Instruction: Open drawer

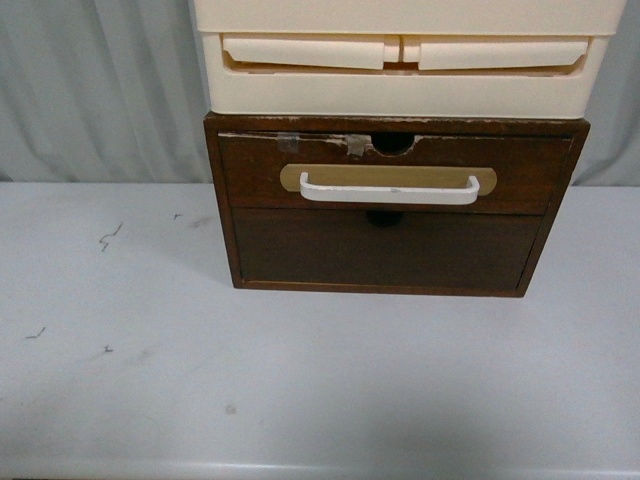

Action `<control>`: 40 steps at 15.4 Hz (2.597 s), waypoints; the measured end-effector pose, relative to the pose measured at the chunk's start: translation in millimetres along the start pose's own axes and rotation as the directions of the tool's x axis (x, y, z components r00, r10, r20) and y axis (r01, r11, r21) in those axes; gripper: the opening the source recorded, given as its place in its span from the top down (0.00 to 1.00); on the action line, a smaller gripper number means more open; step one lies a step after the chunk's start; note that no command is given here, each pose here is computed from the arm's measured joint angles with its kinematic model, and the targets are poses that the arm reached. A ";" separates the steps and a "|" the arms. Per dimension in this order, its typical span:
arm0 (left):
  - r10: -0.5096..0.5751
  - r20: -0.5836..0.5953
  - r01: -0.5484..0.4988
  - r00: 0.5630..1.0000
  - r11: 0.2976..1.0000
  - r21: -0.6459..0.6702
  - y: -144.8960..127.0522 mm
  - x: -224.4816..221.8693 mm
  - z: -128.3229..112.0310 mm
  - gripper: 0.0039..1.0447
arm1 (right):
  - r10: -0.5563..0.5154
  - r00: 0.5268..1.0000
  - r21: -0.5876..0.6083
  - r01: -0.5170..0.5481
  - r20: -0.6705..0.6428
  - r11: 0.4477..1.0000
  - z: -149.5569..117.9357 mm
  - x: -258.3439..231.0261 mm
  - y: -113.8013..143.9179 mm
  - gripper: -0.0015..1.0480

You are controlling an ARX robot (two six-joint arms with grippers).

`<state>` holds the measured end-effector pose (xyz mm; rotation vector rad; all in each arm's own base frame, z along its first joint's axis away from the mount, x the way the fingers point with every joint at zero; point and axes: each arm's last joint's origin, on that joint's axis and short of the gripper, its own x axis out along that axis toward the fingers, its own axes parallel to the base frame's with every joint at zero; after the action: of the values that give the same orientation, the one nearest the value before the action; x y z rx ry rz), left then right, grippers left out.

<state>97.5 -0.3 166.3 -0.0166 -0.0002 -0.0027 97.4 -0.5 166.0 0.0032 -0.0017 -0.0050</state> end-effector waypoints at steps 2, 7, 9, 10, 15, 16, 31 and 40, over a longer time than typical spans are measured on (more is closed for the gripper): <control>0.000 0.000 0.000 1.000 1.000 0.000 0.0 0.0 0.0 0.06 | 0.000 1.000 0.000 0.000 0.000 1.000 0.0 0.0 0.0 0.06; 0.000 0.000 0.000 1.000 1.000 0.000 0.0 0.0 0.0 0.06 | 0.000 1.000 0.000 0.000 0.000 1.000 0.0 0.0 0.0 0.06; 0.000 0.000 0.000 1.000 1.000 0.000 0.0 0.0 0.0 0.06 | 0.000 1.000 0.000 0.000 0.000 1.000 0.0 0.0 0.0 0.06; 0.000 0.000 0.000 1.000 1.000 0.000 0.0 0.0 0.0 0.06 | 0.000 1.000 0.000 0.000 0.000 1.000 0.0 0.0 0.0 0.06; 0.000 0.000 0.000 1.000 1.000 0.000 0.0 0.0 0.0 0.06 | 0.000 1.000 0.000 0.000 0.000 1.000 0.0 0.0 0.0 0.06; 0.000 0.000 0.000 1.000 1.000 0.000 0.0 0.0 0.0 0.06 | 0.000 1.000 0.000 0.000 0.000 1.000 0.0 0.0 0.0 0.06; 0.000 0.000 0.000 1.000 1.000 0.000 0.0 0.0 0.0 0.06 | 0.000 1.000 0.000 0.000 0.000 1.000 0.0 0.0 0.0 0.06; 0.137 -0.287 -0.181 0.948 0.974 -0.134 4.9 45.0 19.1 0.06 | 0.092 0.954 0.064 -0.077 -0.284 0.995 20.8 50.4 8.7 0.06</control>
<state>142.5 4.8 185.3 -0.1761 0.2813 0.1573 147.8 7.9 186.9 0.0560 0.2892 0.0817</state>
